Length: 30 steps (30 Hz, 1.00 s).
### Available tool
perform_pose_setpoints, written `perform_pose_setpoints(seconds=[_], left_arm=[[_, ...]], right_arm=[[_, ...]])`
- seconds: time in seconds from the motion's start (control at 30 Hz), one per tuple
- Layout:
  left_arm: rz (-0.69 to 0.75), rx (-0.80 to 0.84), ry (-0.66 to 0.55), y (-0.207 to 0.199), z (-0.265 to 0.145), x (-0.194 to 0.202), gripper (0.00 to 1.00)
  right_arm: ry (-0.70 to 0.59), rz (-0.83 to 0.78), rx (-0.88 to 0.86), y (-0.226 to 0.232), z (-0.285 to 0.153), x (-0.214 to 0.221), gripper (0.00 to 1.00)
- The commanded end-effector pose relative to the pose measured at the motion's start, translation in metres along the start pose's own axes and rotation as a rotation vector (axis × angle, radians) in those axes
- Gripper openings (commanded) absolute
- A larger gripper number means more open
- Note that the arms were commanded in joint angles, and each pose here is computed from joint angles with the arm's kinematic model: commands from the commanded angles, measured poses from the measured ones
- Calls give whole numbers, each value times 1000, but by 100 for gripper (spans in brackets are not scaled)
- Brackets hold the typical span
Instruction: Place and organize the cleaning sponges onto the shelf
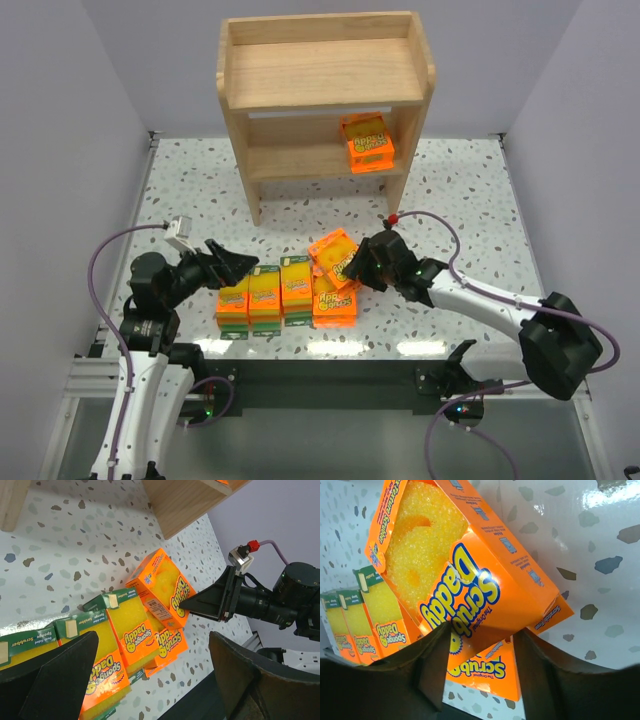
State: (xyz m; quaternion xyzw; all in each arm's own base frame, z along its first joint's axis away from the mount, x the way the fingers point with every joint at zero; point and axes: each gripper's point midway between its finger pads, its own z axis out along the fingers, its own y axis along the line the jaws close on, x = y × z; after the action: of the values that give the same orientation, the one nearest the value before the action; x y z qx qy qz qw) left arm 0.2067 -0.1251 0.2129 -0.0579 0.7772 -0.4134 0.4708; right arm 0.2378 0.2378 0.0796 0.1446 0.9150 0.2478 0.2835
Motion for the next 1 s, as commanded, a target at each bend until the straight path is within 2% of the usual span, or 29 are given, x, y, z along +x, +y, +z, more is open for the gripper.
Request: perform_pose_setpoints(seconds=[0.0, 0.03, 0.1, 0.13, 0.2, 0.23, 0.43, 0.57, 0.67, 0.97], left_arm=[[34, 5, -11, -4, -3, -4, 98], [37, 5, -11, -3, -3, -3, 98], [37, 0, -12, -3, -4, -3, 98], [40, 0, -12, -3, -4, -2, 97], [41, -4, -11, -3, -4, -3, 98], [47, -3, -10, -3, -5, -3, 98], [52, -15, -14, -2, -5, -5, 98], [55, -16, -18, -2, -4, -8, 98], [55, -18, -18, -2, -3, -9, 98], [70, -13, -36, -8, -5, -16, 98]], right_arm=[[-4, 34, 34, -2, 7, -6, 50], [-3, 44, 46, -6, 9, -9, 42], [13, 45, 57, -7, 14, -8, 35], [31, 44, 70, -12, 18, -6, 24], [41, 47, 64, -11, 20, -5, 11], [42, 49, 49, -9, 19, -7, 0], [-31, 66, -4, 1, -6, -29, 0], [-121, 91, -78, 15, -43, -54, 0], [-140, 100, -121, 23, -61, -62, 0], [-147, 182, -446, 93, -117, -81, 0]])
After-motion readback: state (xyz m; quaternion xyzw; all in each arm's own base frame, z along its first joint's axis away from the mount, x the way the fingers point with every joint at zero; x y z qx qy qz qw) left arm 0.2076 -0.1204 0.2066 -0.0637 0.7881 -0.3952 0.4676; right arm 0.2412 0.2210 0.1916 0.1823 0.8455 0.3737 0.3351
